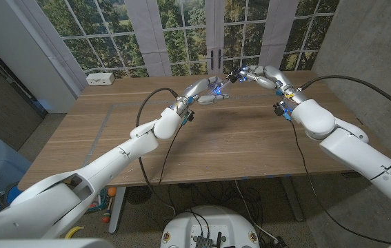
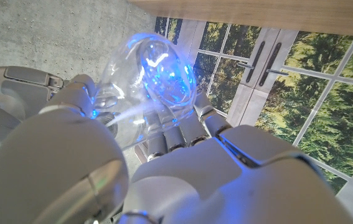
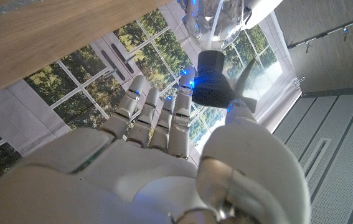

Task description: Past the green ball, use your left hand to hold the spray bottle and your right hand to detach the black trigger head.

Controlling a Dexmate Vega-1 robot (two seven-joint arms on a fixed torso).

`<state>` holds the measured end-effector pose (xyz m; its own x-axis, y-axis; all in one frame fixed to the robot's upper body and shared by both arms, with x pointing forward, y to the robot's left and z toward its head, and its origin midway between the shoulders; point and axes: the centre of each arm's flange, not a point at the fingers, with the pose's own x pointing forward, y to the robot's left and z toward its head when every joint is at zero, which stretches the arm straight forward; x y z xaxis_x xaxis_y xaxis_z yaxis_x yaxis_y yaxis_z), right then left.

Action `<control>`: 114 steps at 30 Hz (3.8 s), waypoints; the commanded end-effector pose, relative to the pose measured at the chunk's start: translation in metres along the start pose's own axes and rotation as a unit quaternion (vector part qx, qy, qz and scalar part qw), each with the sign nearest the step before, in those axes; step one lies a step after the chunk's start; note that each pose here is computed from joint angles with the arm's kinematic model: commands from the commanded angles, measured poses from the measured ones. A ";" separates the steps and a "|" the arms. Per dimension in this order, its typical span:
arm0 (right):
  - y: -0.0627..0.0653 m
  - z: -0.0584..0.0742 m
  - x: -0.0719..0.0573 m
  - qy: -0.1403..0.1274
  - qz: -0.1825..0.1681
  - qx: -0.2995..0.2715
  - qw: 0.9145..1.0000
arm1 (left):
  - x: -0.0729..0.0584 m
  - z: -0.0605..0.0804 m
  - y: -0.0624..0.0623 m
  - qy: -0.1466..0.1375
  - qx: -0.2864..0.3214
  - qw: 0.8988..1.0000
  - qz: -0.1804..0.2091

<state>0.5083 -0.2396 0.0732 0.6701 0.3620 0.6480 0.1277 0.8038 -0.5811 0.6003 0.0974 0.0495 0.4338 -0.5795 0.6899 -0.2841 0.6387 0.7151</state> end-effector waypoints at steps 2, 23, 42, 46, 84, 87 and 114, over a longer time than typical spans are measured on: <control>-0.003 -0.014 0.005 -0.025 0.025 0.075 0.997 | 0.001 -0.002 0.000 -0.001 0.005 1.000 0.001; -0.007 -0.017 0.024 -0.088 0.083 0.162 0.979 | 0.006 -0.014 -0.001 0.009 0.004 1.000 0.002; -0.019 -0.019 0.021 0.032 0.078 0.034 0.996 | 0.011 -0.021 0.003 0.004 -0.053 0.998 0.018; -0.017 -0.018 0.023 0.031 0.059 0.023 0.997 | 0.012 -0.021 0.003 0.002 -0.067 0.998 0.017; -0.021 -0.021 0.017 -0.017 -0.055 0.033 0.998 | 0.017 -0.018 0.002 -0.001 -0.100 0.995 -0.003; -0.025 -0.023 0.015 -0.016 -0.058 0.036 0.998 | 0.017 -0.019 0.001 0.000 -0.101 0.995 -0.003; -0.060 -0.043 -0.011 -0.007 -0.176 0.068 0.982 | 0.005 -0.025 -0.003 0.033 -0.095 0.995 0.001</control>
<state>0.5270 -0.2955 0.0875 0.6161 0.1648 0.7702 0.1973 0.9144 -0.3535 0.6248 0.1012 0.0533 0.4653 -0.5621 0.6837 -0.1113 0.7292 0.6752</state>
